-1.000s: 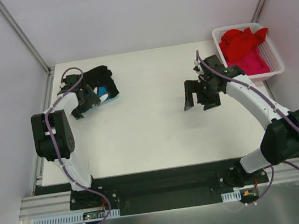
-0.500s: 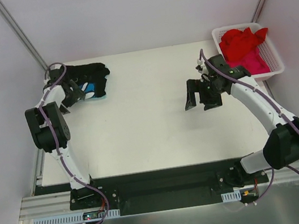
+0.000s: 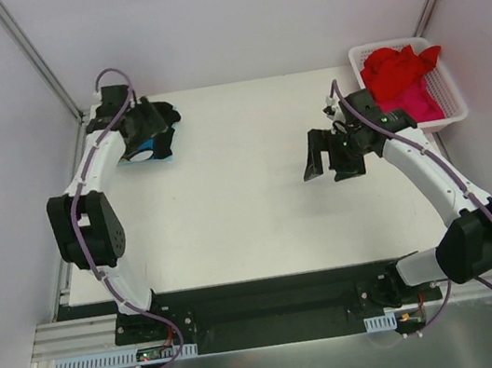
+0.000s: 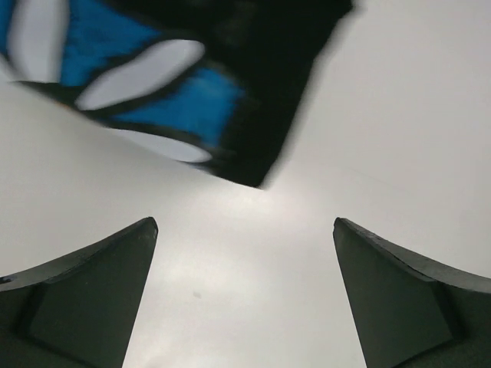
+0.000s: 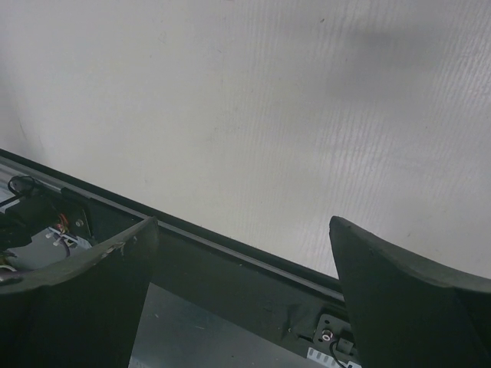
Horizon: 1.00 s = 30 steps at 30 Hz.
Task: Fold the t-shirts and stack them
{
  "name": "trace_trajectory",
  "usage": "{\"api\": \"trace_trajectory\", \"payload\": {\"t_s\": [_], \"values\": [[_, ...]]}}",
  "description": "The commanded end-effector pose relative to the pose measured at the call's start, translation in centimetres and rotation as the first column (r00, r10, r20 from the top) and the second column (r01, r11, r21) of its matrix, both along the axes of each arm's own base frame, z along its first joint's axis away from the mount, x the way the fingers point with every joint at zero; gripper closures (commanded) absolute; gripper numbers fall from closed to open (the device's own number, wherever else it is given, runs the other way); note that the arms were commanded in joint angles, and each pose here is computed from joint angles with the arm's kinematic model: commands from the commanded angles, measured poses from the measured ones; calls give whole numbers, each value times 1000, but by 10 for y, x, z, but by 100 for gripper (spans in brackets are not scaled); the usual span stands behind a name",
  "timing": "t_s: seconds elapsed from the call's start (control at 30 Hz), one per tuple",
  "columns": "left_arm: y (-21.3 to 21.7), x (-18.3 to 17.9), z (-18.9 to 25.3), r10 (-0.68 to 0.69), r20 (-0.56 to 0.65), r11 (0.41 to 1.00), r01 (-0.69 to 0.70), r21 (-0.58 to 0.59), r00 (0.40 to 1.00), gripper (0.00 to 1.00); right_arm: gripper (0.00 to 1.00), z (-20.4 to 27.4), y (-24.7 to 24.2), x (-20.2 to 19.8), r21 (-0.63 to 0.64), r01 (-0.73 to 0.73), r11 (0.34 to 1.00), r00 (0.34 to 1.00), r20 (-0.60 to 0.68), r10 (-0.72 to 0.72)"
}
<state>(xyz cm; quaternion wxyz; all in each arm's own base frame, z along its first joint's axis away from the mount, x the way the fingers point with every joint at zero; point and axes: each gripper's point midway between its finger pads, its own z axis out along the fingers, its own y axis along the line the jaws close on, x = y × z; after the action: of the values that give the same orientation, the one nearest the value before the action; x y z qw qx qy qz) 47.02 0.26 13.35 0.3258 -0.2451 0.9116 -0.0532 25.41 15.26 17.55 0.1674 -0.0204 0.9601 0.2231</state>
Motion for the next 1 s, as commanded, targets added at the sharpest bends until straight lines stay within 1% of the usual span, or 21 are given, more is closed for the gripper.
{"api": "trace_trajectory", "payload": {"t_s": [0.0,0.07,0.1,0.13,0.17,0.2,0.23,0.3,0.33,0.37,0.4,0.43,0.5,0.53,0.6,0.63,0.73,0.97], "values": [[-113,2,61,-271,148,955,285,-78,951,1,4,21,8,-3,39,-6,999,999,38,4],[-150,1,48,-361,129,914,378,-148,924,1,4,24,5,-5,25,-10,1000,999,47,9],[-160,5,49,-385,137,900,404,-161,913,1,4,24,2,-5,13,-6,1000,999,52,6],[-173,5,35,-418,115,880,433,-193,901,1,4,26,1,-7,12,-7,1000,998,60,7],[-188,3,32,-452,113,862,466,-202,885,1,4,26,0,-8,7,-8,1000,998,59,8],[-194,8,32,-468,123,852,483,-202,875,1,4,27,-1,-9,8,-8,1000,998,59,7],[-201,11,19,-485,105,843,496,-210,868,1,4,27,0,-9,9,-8,1000,998,60,7],[-212,17,17,-510,122,819,524,-233,851,1,4,28,0,-11,12,-11,1000,998,58,11],[-215,23,5,-520,112,812,531,-242,847,1,4,28,1,-12,14,-14,1000,998,55,14],[-218,26,1,-532,114,803,543,-244,839,1,4,30,0,-12,17,-15,1000,998,61,14],[-220,34,7,-539,138,798,556,-233,831,1,4,29,-1,-14,13,-17,1000,998,59,16],[-221,40,-6,-554,126,791,567,-229,823,1,4,30,-1,-15,10,-18,1000,998,62,17],[-222,54,1,-567,163,778,590,-216,808,1,4,30,-3,-17,6,-17,1000,998,65,17],[-220,59,-10,-566,150,778,586,-227,810,1,4,30,-4,-18,6,-17,1000,998,65,17],[-219,69,-4,-562,178,771,590,-241,808,1,4,31,-5,-20,4,-17,1000,997,69,17],[-213,75,-12,-550,168,780,575,-246,818,1,4,30,-5,-22,2,-20,1000,998,65,19],[-203,86,-17,-536,169,797,561,-223,827,1,4,30,-7,-24,0,-18,1000,998,65,18],[-166,96,-41,-485,118,851,499,-167,867,1,4,32,-8,-27,4,-22,1000,998,65,21]]}}
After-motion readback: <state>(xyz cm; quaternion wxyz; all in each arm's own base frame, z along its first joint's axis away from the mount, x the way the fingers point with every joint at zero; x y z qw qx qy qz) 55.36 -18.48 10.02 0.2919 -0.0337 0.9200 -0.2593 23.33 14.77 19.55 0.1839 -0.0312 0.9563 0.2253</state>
